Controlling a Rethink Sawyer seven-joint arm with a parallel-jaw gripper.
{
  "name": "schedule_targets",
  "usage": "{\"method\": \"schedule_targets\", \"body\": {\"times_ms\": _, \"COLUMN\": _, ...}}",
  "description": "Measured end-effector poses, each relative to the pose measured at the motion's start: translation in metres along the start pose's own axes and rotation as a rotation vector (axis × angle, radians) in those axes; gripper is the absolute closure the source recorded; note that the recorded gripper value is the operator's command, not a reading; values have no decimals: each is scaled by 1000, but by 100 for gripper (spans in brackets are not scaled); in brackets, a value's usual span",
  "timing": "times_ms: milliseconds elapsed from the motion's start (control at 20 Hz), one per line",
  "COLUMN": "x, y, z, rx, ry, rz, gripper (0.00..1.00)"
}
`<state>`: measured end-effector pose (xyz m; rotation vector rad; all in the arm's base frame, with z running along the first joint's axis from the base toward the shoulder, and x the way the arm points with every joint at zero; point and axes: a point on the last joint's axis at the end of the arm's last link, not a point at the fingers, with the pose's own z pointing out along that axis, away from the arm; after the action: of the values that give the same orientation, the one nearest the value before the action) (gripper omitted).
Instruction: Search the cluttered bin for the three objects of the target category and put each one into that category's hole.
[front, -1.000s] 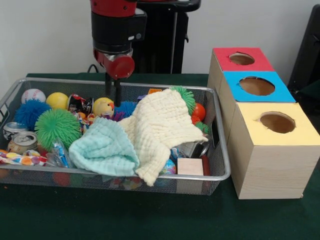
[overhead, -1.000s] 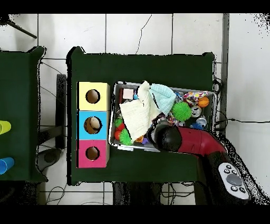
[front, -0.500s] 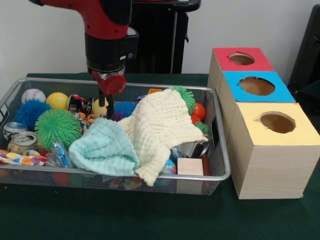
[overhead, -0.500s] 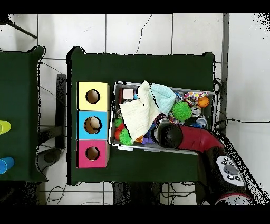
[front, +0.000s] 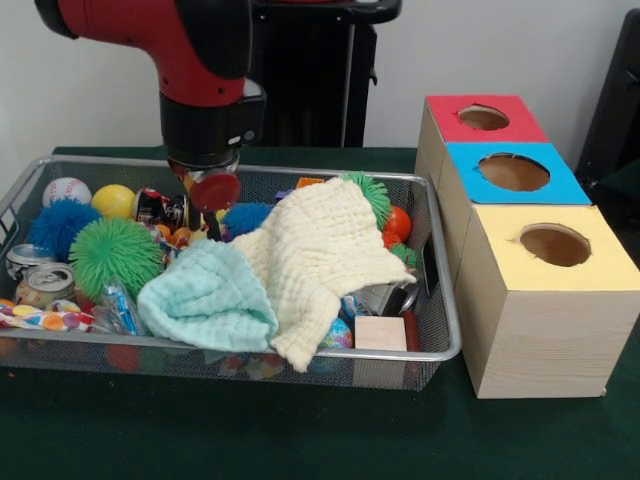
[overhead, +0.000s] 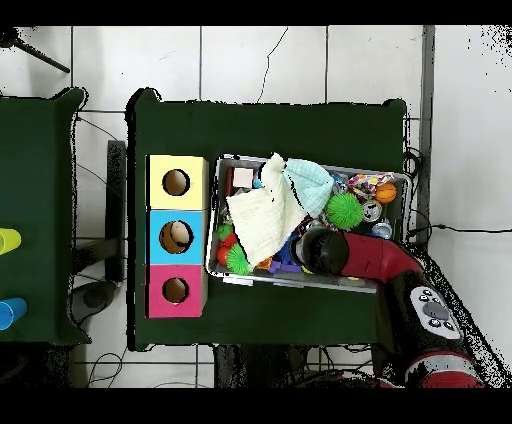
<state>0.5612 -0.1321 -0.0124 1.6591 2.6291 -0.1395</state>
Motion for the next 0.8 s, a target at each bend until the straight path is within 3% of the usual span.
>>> {"method": "schedule_targets", "body": {"times_ms": 350, "x": -8, "y": -1, "z": -12, "rx": 7, "ry": -5, "rz": 7, "gripper": 0}}
{"method": "schedule_targets", "body": {"times_ms": 800, "x": -21, "y": -13, "z": -54, "rx": 107, "ry": 46, "rz": 40, "gripper": 0}}
